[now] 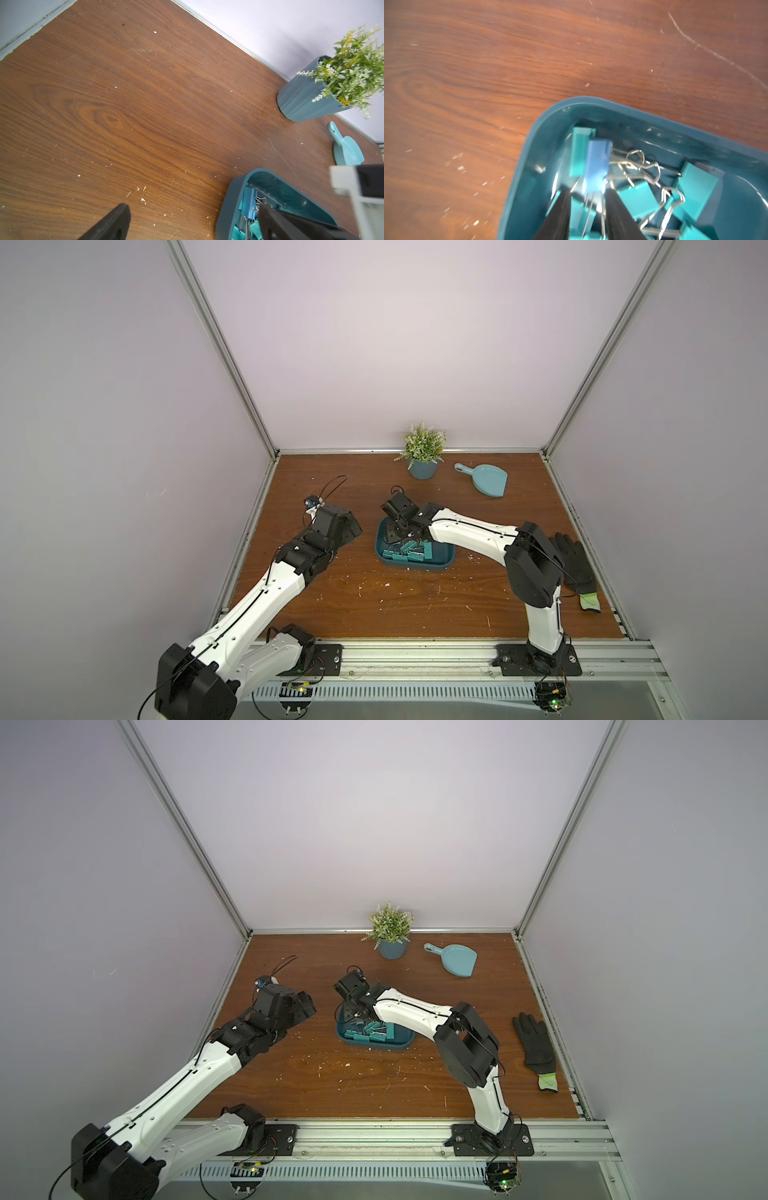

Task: Take out the binder clips from the storage box
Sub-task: Pick up the binder clip from the storage box.

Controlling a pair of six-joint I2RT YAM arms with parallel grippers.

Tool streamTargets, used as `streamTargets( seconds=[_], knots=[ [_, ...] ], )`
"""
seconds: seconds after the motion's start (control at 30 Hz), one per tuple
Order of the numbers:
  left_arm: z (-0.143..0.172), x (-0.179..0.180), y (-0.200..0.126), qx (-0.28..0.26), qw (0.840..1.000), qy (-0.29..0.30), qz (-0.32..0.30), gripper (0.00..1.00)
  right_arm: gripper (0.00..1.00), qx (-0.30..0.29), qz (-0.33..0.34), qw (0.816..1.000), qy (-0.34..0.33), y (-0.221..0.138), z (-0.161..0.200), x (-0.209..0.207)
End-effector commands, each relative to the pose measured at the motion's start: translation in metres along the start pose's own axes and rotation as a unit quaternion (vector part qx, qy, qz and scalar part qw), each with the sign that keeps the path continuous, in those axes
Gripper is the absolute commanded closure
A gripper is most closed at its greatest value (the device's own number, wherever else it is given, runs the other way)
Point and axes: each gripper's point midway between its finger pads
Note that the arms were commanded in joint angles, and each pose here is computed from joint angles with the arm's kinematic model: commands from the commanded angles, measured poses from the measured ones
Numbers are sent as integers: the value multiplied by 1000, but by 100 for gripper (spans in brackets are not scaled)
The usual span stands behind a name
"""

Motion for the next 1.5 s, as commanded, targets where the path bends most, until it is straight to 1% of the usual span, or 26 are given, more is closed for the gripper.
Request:
streamTargets(
  seconds=[0.0,0.13,0.2,0.3,0.53,0.67,0.9,1.27,1.43,1.47],
  knots=[
    [-10,5,-10,-14,1000,7,-4,1,64,-23,11,999,-19,-24,0,-5],
    [-10,4,-14,-16,1000,4,4,1,64,-16,1,1000,-5,-14,3,-4],
    [-9,4,-16,-17,1000,3,9,1,59,-14,5,1000,-2,-4,1,-3],
    [-11,3,-20,-22,1000,5,16,1,58,1,3,1000,1,11,2,-1],
    [-13,6,-28,-30,999,12,20,1,54,25,13,1000,14,33,8,-15],
    [-14,7,-30,-34,999,12,20,1,54,32,4,999,18,41,7,-16],
    [-15,8,-29,-36,999,14,15,1,54,28,-4,999,18,41,1,-10],
    [-15,7,-27,-33,999,17,12,1,56,45,-8,999,23,60,6,-15],
    [-16,7,-27,-34,999,17,13,1,57,51,-4,998,23,66,10,-18],
    [-15,7,-27,-34,999,17,12,1,60,52,-4,998,23,66,11,-19]
  ],
)
Point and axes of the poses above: each gripper's point midway between its finger pads, its own y axis out along the fingers, its own x axis along the line the jaws close on, z = x × y, and after that the axes turned 9 degrees about y, right-handed
